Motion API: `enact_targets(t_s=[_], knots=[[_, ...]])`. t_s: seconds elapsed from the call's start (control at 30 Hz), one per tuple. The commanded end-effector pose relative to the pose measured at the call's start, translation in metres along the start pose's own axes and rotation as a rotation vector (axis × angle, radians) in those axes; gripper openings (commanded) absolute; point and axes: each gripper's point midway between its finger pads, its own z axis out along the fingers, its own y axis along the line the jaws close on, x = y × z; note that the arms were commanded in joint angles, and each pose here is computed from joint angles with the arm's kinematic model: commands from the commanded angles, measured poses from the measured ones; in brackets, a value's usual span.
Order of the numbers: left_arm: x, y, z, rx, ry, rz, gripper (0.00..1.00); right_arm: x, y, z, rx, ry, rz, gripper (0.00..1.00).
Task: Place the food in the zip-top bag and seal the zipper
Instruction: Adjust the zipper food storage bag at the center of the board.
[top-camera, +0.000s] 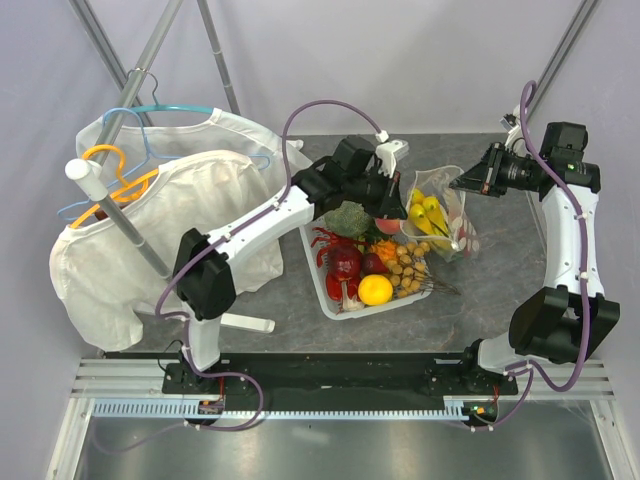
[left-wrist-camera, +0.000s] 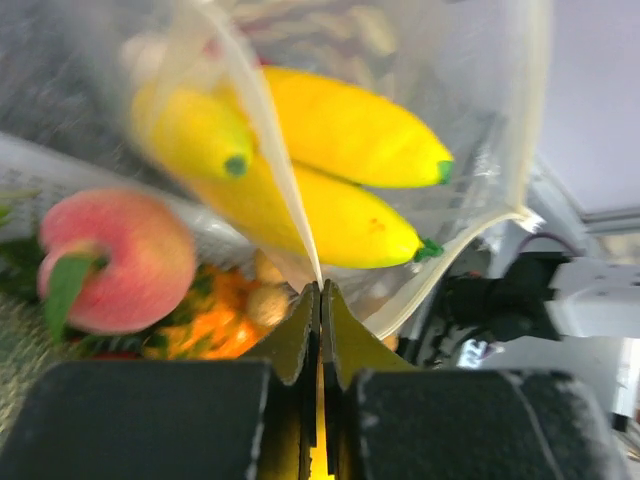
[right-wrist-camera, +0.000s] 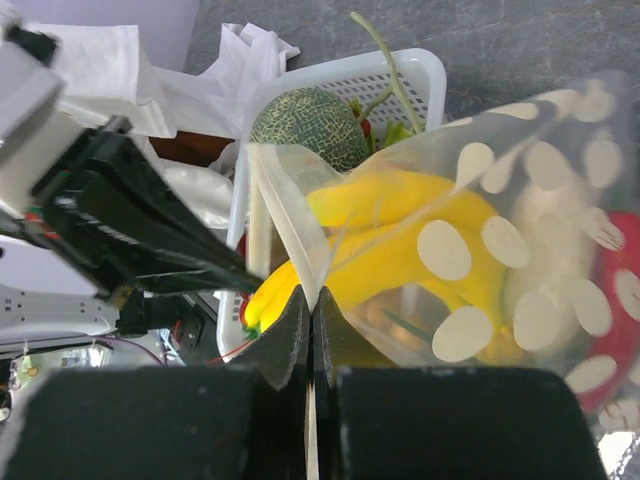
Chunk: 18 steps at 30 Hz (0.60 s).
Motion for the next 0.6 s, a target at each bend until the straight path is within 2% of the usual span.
enact_targets(t_s=[0.0, 0.07, 0.17, 0.23, 0.3, 0.37, 0.5, 0.57], knots=[[-0.058, -0.073, -0.028, 0.265, -0.100, 0.032, 0.02, -0.006, -0.002, -0.004, 0.025, -0.022, -0.064, 0.00], [-0.084, -0.083, -0.041, 0.295, -0.178, 0.014, 0.02, 0.002, -0.009, -0.001, 0.044, -0.003, -0.046, 0.00], [-0.103, -0.067, -0.044, 0.270, -0.231, -0.103, 0.02, 0.012, -0.020, 0.002, 0.061, 0.021, -0.042, 0.00], [-0.092, -0.045, -0.023, 0.210, -0.179, -0.158, 0.02, 0.014, -0.026, 0.005, 0.076, 0.025, -0.039, 0.00], [-0.064, -0.031, -0.007, 0.195, -0.070, -0.230, 0.02, 0.014, -0.032, 0.007, 0.087, 0.028, -0.027, 0.00], [-0.063, -0.031, -0.007, 0.200, -0.071, -0.230, 0.02, 0.006, -0.031, 0.005, 0.100, 0.019, -0.039, 0.00], [-0.093, -0.059, -0.030, 0.290, -0.163, -0.169, 0.02, -0.025, -0.009, -0.017, 0.106, -0.050, -0.112, 0.00], [-0.095, -0.065, -0.034, 0.300, -0.173, -0.176, 0.02, -0.030, 0.002, -0.024, 0.099, -0.068, -0.133, 0.00]])
